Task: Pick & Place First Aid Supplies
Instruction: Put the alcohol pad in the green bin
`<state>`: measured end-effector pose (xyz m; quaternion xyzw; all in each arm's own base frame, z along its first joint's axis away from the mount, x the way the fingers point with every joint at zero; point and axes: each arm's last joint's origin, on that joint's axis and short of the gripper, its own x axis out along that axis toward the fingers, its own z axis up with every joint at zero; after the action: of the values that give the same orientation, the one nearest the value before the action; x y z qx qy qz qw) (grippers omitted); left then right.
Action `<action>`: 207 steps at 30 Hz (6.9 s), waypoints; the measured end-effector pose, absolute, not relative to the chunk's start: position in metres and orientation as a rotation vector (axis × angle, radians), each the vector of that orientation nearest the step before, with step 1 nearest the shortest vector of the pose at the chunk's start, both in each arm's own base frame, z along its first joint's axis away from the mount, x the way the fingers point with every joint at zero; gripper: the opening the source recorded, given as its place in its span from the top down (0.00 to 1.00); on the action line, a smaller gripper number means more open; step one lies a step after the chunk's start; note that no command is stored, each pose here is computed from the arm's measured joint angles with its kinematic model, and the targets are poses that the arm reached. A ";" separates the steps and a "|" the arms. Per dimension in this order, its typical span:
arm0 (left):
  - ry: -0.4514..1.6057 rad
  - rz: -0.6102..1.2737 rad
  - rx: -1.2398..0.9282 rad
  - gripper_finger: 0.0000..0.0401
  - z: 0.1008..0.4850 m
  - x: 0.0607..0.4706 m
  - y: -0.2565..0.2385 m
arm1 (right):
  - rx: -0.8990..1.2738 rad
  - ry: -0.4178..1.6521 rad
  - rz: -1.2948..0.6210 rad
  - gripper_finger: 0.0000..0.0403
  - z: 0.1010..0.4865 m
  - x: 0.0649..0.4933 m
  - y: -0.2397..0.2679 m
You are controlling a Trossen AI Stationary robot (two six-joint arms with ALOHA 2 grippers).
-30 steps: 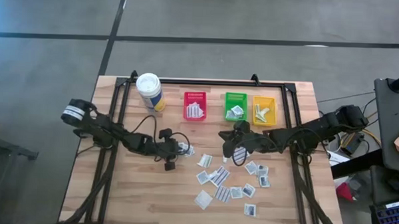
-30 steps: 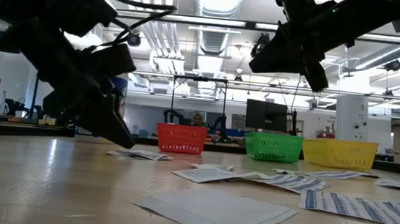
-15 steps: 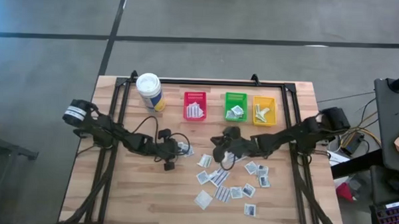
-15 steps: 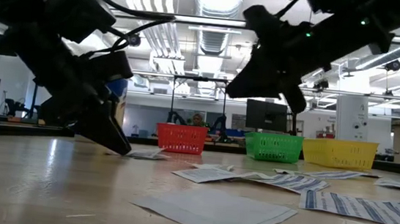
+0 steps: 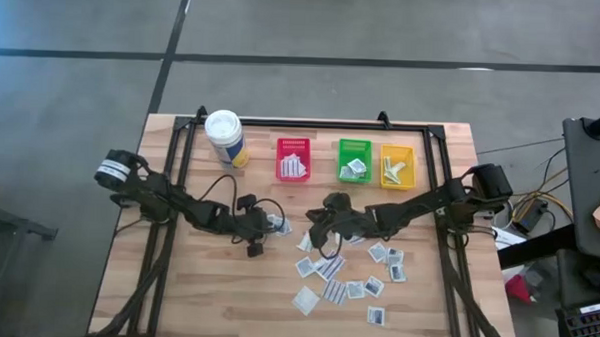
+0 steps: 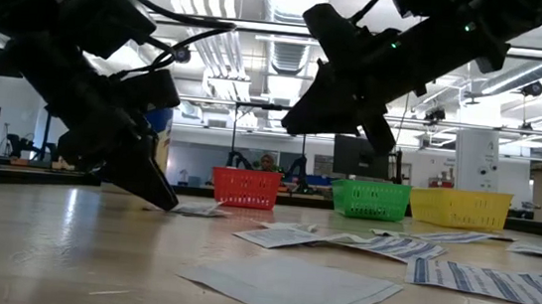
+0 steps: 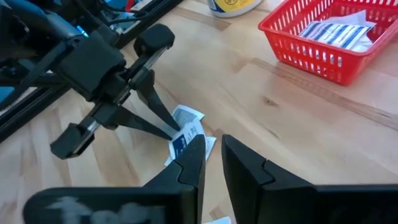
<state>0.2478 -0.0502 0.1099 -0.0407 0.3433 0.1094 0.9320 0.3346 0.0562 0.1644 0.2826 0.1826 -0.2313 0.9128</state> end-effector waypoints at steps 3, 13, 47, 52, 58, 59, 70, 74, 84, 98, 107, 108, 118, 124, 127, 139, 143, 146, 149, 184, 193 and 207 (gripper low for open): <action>0.692 0.227 -0.106 0.84 0.110 0.248 -0.050 | 0.585 0.383 -0.472 0.84 0.164 0.335 0.056; 0.643 0.228 -0.138 0.92 0.101 0.257 -0.052 | 0.584 0.384 -0.476 0.73 0.163 0.334 0.055; 0.579 0.193 -0.234 0.92 0.093 0.265 -0.057 | 0.741 0.514 -0.490 0.72 0.105 0.389 0.055; 0.580 0.193 -0.235 0.92 0.093 0.265 -0.057 | 0.716 0.531 -0.501 0.72 0.108 0.397 0.051; 0.580 0.194 -0.234 0.92 0.093 0.265 -0.057 | 0.702 0.598 -0.558 0.72 0.108 0.395 0.043; 0.580 0.194 -0.234 0.92 0.093 0.265 -0.057 | 0.717 0.598 -0.567 0.72 0.108 0.395 0.042; 0.577 0.201 -0.231 0.92 0.093 0.265 -0.056 | 0.808 0.653 -0.498 0.72 0.107 0.395 0.046; 0.578 0.203 -0.228 0.92 0.093 0.265 -0.056 | 0.827 0.672 -0.453 0.74 0.110 0.398 0.048; 0.579 0.199 -0.207 0.92 0.093 0.265 -0.056 | 0.789 0.650 -0.416 0.78 0.119 0.406 0.048; 0.579 0.197 -0.202 0.92 0.093 0.265 -0.056 | 0.790 0.652 -0.437 0.75 0.119 0.407 0.031; 0.579 0.197 -0.202 0.92 0.093 0.265 -0.056 | 0.788 0.696 -0.423 0.78 0.116 0.405 0.033; 0.579 0.197 -0.202 0.92 0.093 0.265 -0.056 | 0.784 0.690 -0.436 0.78 0.116 0.405 0.031; 0.579 0.196 -0.202 0.92 0.093 0.265 -0.057 | 0.795 0.691 -0.468 0.76 0.116 0.404 0.023; 0.578 0.200 -0.200 0.92 0.093 0.265 -0.057 | 0.827 0.737 -0.460 0.74 0.113 0.402 0.027; 0.577 0.203 -0.199 0.92 0.093 0.265 -0.056 | 0.830 0.737 -0.450 0.74 0.114 0.402 0.029; 0.576 0.208 -0.198 0.92 0.093 0.265 -0.056 | 0.842 0.704 -0.400 0.79 0.117 0.405 0.030; 0.576 0.205 -0.188 0.92 0.093 0.265 -0.056 | 0.856 0.720 -0.371 0.80 0.117 0.406 0.031; 0.573 0.200 -0.176 0.92 0.094 0.265 -0.056 | 0.854 0.723 -0.364 0.81 0.117 0.406 0.032; 0.557 0.195 -0.172 0.92 0.095 0.266 -0.056 | 0.840 0.725 -0.359 0.82 0.117 0.406 0.032; 0.515 0.172 -0.116 0.93 0.121 0.262 -0.055 | 0.666 0.700 -0.288 0.98 0.152 0.398 0.033; 0.542 0.188 -0.099 0.93 0.136 0.252 -0.052 | 0.577 0.728 -0.340 0.98 0.161 0.381 0.031; 0.558 0.283 -0.062 0.93 0.162 0.231 -0.045 | 0.535 0.760 -0.368 0.98 0.153 0.355 0.028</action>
<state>0.2314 -0.0447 0.1617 -0.0307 0.2743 0.1390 0.9510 0.3553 0.0281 0.1527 0.2567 0.3645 -0.1764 0.8776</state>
